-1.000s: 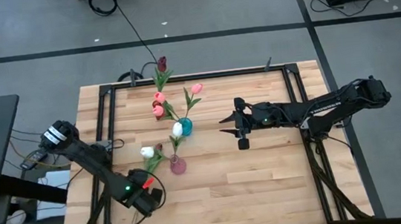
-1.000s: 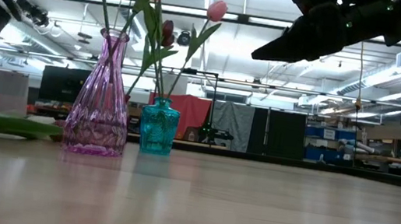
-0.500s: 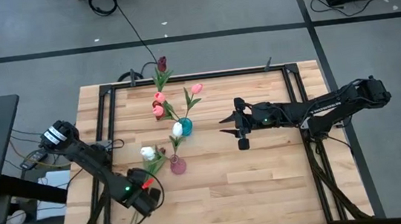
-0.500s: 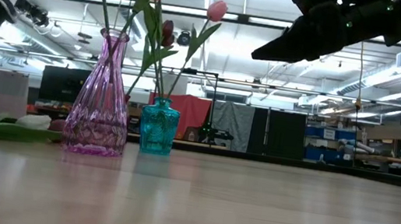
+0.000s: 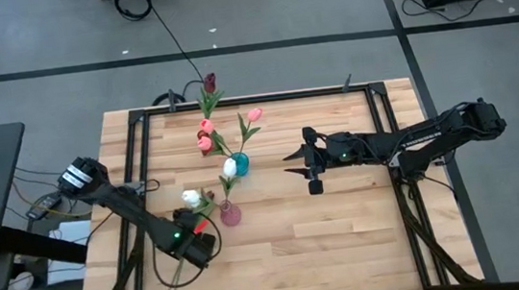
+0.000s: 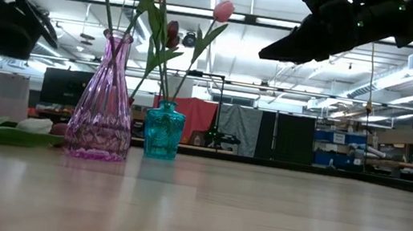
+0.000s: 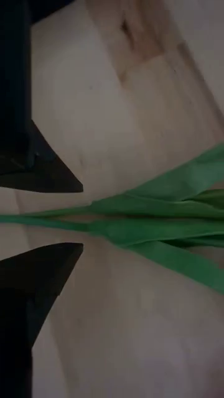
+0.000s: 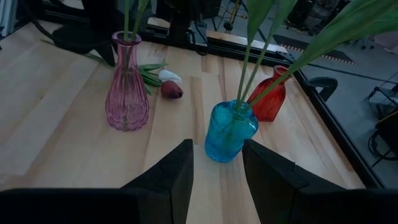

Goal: Sort flowers into vase by color
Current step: Put the red tulip into the red vase

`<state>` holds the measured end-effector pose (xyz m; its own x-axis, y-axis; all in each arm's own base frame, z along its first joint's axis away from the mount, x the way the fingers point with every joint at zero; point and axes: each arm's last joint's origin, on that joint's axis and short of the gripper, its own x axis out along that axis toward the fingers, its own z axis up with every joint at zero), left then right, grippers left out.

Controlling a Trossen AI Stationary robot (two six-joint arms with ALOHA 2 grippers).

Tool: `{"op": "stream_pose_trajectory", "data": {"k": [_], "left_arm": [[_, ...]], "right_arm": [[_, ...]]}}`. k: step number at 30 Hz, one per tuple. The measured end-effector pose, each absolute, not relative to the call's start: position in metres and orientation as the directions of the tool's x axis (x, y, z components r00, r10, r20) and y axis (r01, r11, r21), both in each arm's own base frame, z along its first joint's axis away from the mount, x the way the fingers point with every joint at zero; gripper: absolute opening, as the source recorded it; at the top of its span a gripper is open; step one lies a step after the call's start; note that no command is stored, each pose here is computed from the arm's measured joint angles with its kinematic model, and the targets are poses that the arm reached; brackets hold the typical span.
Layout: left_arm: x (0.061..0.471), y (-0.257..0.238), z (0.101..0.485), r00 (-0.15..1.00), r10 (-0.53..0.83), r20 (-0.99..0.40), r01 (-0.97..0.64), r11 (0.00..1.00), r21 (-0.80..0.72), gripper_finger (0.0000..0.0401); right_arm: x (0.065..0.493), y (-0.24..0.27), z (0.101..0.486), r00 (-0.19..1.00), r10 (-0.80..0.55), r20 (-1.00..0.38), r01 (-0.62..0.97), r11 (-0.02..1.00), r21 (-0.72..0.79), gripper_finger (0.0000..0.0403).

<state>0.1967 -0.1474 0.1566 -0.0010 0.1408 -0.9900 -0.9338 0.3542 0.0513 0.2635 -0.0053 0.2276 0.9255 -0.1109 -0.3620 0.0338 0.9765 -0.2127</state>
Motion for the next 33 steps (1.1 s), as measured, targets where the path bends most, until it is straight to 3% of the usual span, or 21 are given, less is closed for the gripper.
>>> {"op": "stream_pose_trajectory", "data": {"k": [8, 19, 27, 33], "left_arm": [[0.204, -0.146, 0.142, -0.053, 0.161, -0.985, -0.911, 0.397, 0.114, 0.0123], [0.210, -0.150, 0.173, -0.137, 0.218, -0.966, -0.885, 0.412, 0.219, 0.0008], [0.216, -0.156, 0.185, -0.109, 0.210, -0.972, -0.877, 0.441, 0.193, 0.0005], [0.220, -0.158, 0.172, -0.074, 0.194, -0.978, -0.878, 0.453, 0.157, 0.0057]], "right_arm": [[0.263, -0.005, 0.227, 0.925, -0.111, -0.364, 0.033, 0.977, -0.213, 0.0150], [0.263, -0.005, 0.227, 0.925, -0.110, -0.365, 0.033, 0.977, -0.213, 0.0150], [0.263, -0.005, 0.227, 0.924, -0.109, -0.365, 0.032, 0.977, -0.212, 0.0150], [0.263, -0.005, 0.227, 0.925, -0.109, -0.364, 0.032, 0.977, -0.212, 0.0150]]}}
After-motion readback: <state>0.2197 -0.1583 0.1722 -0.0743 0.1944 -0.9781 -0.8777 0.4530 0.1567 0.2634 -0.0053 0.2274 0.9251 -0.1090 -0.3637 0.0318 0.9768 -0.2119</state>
